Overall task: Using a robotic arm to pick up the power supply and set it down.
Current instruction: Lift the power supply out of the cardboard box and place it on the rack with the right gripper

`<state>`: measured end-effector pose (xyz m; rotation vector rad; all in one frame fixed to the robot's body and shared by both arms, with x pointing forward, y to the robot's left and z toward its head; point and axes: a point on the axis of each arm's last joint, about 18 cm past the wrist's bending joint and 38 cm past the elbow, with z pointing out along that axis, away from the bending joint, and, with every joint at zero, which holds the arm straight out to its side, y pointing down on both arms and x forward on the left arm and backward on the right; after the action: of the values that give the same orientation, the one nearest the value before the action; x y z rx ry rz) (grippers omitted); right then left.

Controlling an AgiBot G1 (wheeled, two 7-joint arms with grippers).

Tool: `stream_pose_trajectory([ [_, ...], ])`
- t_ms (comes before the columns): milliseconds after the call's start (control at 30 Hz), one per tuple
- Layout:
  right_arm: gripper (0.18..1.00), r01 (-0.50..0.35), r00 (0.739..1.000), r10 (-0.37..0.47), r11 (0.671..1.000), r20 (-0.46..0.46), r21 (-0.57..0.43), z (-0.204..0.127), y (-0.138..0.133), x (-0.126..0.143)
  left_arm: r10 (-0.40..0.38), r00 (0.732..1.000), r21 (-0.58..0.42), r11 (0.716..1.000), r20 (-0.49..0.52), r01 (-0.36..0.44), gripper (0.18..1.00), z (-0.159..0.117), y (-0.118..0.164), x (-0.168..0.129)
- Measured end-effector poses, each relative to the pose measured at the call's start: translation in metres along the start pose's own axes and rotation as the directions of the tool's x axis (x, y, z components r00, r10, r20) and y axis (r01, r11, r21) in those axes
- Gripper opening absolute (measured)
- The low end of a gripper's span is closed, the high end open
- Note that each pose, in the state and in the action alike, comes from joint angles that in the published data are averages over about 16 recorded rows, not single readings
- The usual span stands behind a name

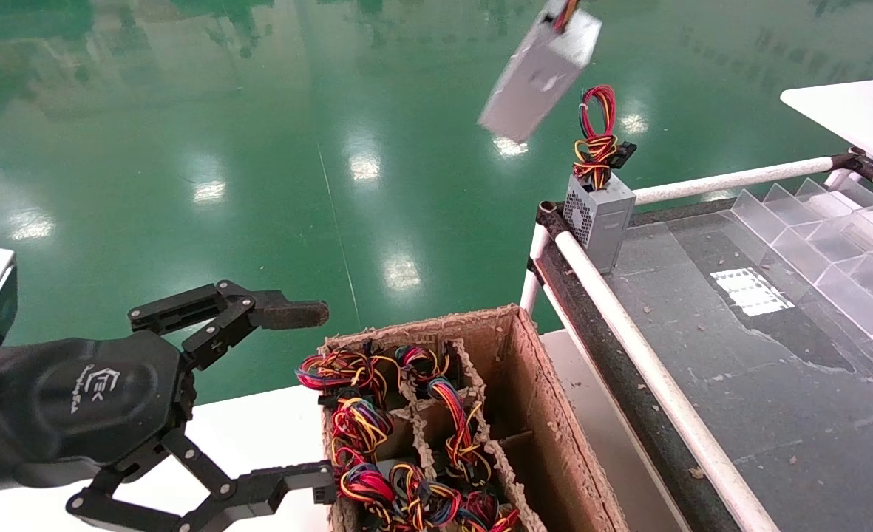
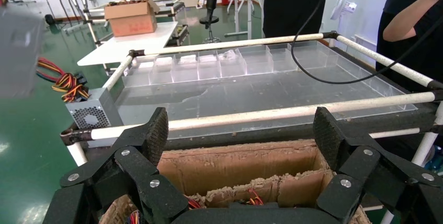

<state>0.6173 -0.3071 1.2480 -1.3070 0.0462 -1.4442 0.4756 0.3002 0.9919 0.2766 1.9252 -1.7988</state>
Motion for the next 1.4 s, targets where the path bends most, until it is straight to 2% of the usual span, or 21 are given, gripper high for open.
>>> stream_pose_trajectory([
  [367,0.239,0.043,0.991,-0.046,0.999,-0.123,-0.028,-0.033,0.001,0.058,0.0,1.0,0.0,1.0,0.0,0.0,1.001,0.0,0.0,0.0],
  [700,0.239,0.053,0.981,-0.067,0.995,-0.182,-0.082,-0.081,0.026,0.086,0.0,1.0,0.0,1.0,0.0,0.0,1.001,0.0,0.0,0.0],
  [1033,0.238,-0.001,0.977,-0.036,0.985,-0.211,-0.17,-0.107,0.071,0.09,0.0,1.0,0.0,1.0,0.0,0.0,1.001,0.0,0.0,0.0],
  [1400,0.236,-0.071,0.985,0.023,0.955,-0.168,-0.288,-0.104,0.129,0.064,0.0,1.0,0.0,1.0,0.0,0.0,1.001,0.0,0.0,0.0],
])
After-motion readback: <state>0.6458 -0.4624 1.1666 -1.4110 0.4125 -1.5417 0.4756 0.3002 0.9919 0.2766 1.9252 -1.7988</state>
